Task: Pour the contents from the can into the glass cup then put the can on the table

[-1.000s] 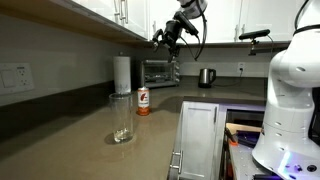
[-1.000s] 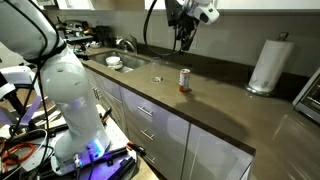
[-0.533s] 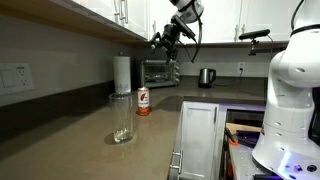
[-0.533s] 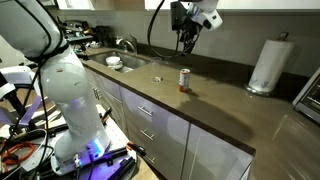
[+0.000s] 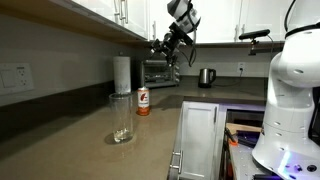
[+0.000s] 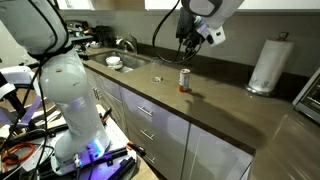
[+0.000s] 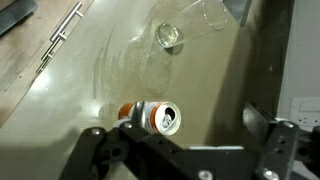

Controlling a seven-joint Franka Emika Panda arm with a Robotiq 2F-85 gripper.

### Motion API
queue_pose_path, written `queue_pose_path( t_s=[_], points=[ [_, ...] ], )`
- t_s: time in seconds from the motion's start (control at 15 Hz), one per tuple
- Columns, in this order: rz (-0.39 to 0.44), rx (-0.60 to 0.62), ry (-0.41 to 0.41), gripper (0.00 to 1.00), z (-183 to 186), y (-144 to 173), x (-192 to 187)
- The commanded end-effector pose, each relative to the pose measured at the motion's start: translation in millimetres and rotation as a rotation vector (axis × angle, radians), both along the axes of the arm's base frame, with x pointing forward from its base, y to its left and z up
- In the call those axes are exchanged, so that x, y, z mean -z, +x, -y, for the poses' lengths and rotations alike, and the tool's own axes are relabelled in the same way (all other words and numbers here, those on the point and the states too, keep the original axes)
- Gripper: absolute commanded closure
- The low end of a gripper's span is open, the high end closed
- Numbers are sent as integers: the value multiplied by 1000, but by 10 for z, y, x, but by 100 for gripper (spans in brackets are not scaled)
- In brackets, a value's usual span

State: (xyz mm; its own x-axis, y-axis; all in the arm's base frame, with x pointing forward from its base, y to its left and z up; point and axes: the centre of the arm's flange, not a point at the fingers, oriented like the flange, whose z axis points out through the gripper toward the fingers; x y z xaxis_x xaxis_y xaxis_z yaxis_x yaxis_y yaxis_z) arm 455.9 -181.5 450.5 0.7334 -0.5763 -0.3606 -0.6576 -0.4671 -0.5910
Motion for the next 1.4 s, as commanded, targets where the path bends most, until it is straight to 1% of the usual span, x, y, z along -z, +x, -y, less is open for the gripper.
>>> queue_pose_path(
  t_s=[0.0,0.27,0.4,0.53,0.67,0.8,1.13,1.33],
  points=[
    [-41,35,132,0,479,256,149],
    [-95,69,264,0,863,419,290],
    [-103,77,325,0,982,520,353],
    [-100,90,365,0,1040,639,451],
    [-100,103,370,0,1035,759,570],
    [-129,111,349,0,974,882,726],
    [-266,130,339,0,768,1096,1067],
    [-324,146,349,0,691,1173,1224]
  ],
)
